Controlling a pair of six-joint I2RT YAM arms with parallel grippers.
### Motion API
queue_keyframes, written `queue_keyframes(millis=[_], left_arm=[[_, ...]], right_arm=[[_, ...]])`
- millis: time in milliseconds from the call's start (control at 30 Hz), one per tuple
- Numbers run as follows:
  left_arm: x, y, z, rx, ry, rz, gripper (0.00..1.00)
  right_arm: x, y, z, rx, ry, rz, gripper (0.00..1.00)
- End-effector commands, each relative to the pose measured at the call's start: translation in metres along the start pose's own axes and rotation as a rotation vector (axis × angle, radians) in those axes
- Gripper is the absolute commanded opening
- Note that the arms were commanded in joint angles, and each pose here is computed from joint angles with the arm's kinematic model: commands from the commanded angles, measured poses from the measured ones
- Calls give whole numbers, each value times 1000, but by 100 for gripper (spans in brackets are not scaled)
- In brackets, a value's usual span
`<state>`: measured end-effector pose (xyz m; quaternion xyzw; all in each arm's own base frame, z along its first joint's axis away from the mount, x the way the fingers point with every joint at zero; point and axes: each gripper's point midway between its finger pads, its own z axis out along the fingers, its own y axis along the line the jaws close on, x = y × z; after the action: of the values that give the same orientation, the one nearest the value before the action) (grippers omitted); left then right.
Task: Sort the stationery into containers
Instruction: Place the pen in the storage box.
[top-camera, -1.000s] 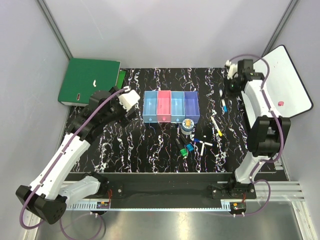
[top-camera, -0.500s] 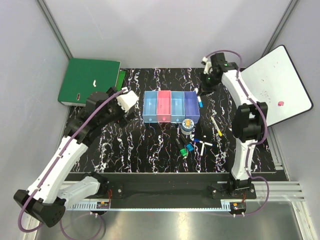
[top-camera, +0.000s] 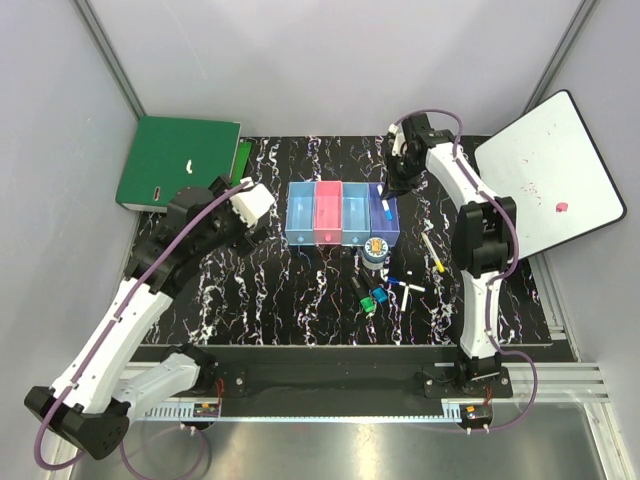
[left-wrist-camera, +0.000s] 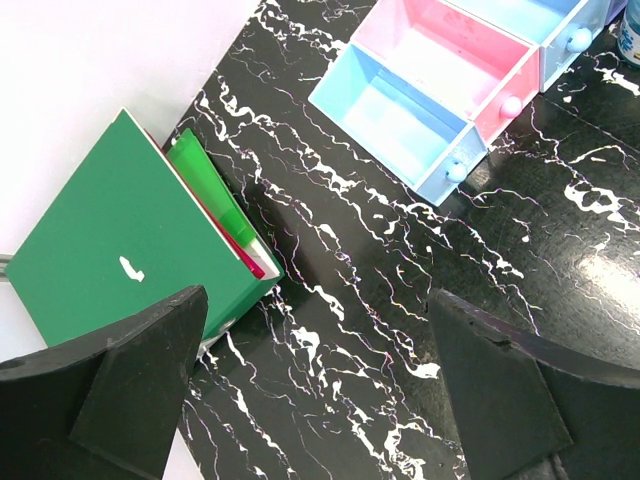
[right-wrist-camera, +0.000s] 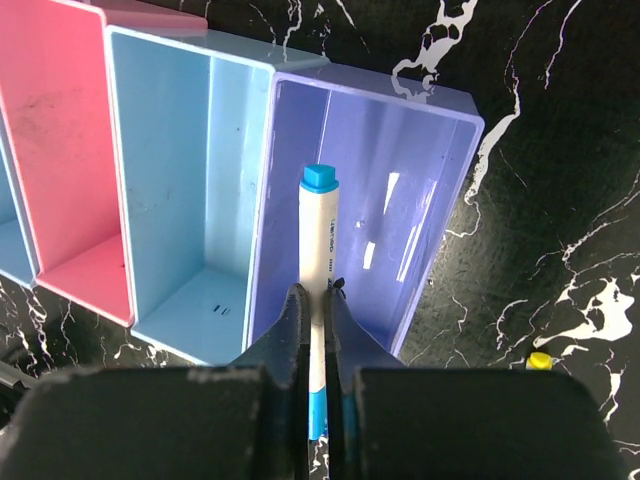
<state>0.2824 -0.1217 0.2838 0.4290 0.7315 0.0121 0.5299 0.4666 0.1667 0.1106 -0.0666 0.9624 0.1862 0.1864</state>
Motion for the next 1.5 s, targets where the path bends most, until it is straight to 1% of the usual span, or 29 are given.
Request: queue_keyframes(millis=[0,367,467,500,567,667,833,967,1033,1133,1167,1233,1267,1333,1367,1433,1467], left_arm=[[-10,2,-2,-10,-47,16,99],[-11,3,-3,-12,-51,19,99],[-10,3,-3,-13,-48,19,99],[-12,4,-3,-15,-52,20,99],[-12,4,-3,-15,-52,18,99],[-13,4,-3,-15,-54,21,99],[-15,7,-5,-23,-60,26,99],[-17,8,-5,-25,-64,31,99],[-19,10,-7,-31,-67,31,99],[-22,12,-10,-41,-76,33,99],[-22,13,-11,-44,-78,36,99],[-23,14,-13,-50,-83,41,99],[-24,15,-14,-53,-85,41,99],[-25,15,-16,-54,-91,36,99],[-24,14,-16,-54,-89,37,99],[-21,13,-17,-55,-83,37,99],[-19,12,-16,-55,-80,38,99]], right_arm=[[-9,2,8,3,-29,-14,0],[-17,-4,28,31,-33,-34,1],[-19,-5,27,34,-39,-40,11],[-20,-5,26,35,-42,-43,16],[-21,-4,25,35,-46,-47,17],[-20,-4,24,34,-45,-54,25],[-21,-4,20,36,-52,-60,30],[-20,-1,16,32,-56,-68,27],[-21,5,8,24,-65,-80,27],[-29,16,-20,10,-112,-99,27],[-33,22,-37,5,-144,-113,27],[-33,23,-55,10,-166,-116,26],[-28,25,-71,10,-182,-127,26],[-19,21,-83,26,-183,-137,26],[-8,19,-91,39,-179,-147,26],[4,3,-99,93,-169,-198,27],[17,-5,-102,118,-150,-209,27]])
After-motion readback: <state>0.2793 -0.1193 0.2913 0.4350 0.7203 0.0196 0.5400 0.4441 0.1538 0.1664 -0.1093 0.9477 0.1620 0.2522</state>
